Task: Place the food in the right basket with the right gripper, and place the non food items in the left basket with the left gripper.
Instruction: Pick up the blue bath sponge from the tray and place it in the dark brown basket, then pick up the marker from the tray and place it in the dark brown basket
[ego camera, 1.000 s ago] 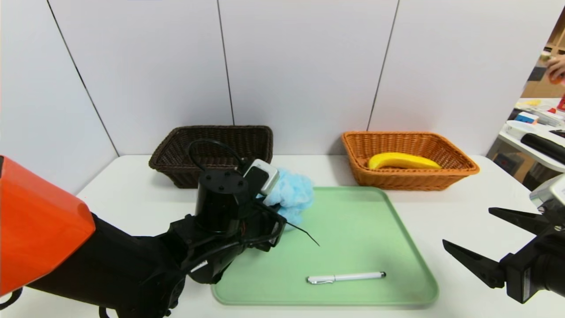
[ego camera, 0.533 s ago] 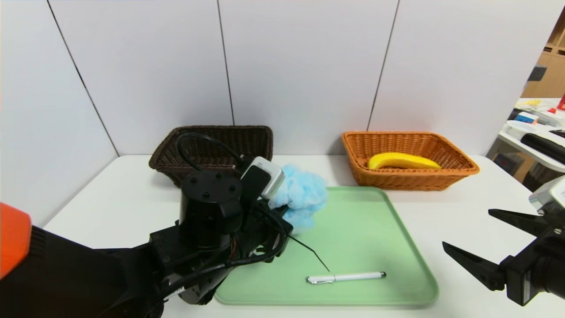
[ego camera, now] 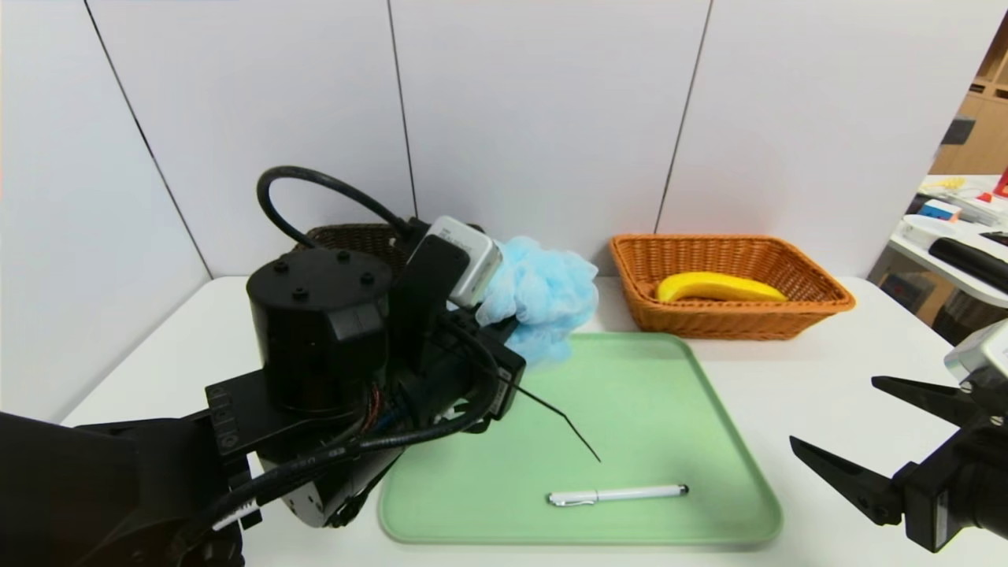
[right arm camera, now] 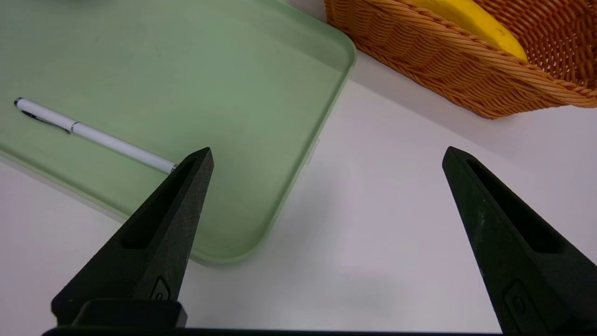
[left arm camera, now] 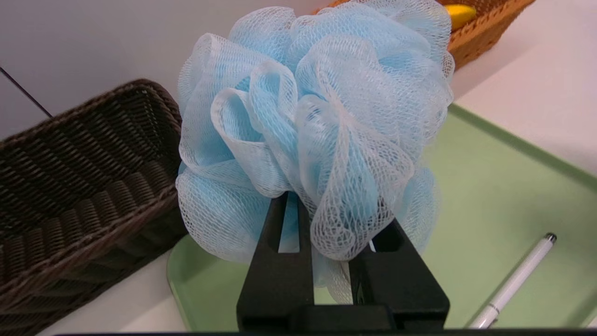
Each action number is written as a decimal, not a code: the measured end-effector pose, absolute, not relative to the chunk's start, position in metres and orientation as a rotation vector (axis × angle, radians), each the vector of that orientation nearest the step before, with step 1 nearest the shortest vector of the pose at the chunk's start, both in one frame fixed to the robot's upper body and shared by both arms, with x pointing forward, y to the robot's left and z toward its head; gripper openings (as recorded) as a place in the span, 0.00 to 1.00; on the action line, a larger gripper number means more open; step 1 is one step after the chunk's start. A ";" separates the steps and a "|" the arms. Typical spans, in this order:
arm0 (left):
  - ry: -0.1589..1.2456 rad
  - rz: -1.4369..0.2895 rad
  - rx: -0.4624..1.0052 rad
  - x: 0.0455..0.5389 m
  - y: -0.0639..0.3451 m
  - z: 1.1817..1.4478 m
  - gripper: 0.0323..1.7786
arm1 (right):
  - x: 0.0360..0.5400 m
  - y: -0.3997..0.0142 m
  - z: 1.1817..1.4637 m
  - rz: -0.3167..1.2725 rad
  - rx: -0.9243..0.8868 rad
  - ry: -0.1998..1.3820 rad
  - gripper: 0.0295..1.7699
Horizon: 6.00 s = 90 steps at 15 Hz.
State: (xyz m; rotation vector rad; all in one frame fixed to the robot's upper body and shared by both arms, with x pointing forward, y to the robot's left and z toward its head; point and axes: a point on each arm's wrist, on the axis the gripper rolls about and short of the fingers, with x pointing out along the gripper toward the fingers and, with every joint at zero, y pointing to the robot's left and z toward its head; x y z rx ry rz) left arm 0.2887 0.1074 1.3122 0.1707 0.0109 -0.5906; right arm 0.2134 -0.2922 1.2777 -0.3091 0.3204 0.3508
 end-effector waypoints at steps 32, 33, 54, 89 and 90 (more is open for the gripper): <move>0.238 -0.079 0.250 0.431 0.207 1.351 0.12 | 0.199 -0.295 1.274 0.368 -0.322 0.295 0.96; 0.255 -0.070 0.250 0.435 0.210 1.345 0.12 | 0.198 -0.295 1.274 0.369 -0.324 0.293 0.96; 0.214 -0.044 0.233 0.463 0.209 1.304 0.12 | 0.200 -0.294 1.273 0.377 -0.335 0.303 0.96; 0.189 -0.696 0.425 0.351 0.153 1.374 0.94 | 0.202 -0.292 1.271 0.390 -0.340 0.317 0.96; 0.210 -0.730 0.441 0.346 0.149 1.374 0.94 | 0.201 -0.292 1.271 0.390 -0.339 0.315 0.96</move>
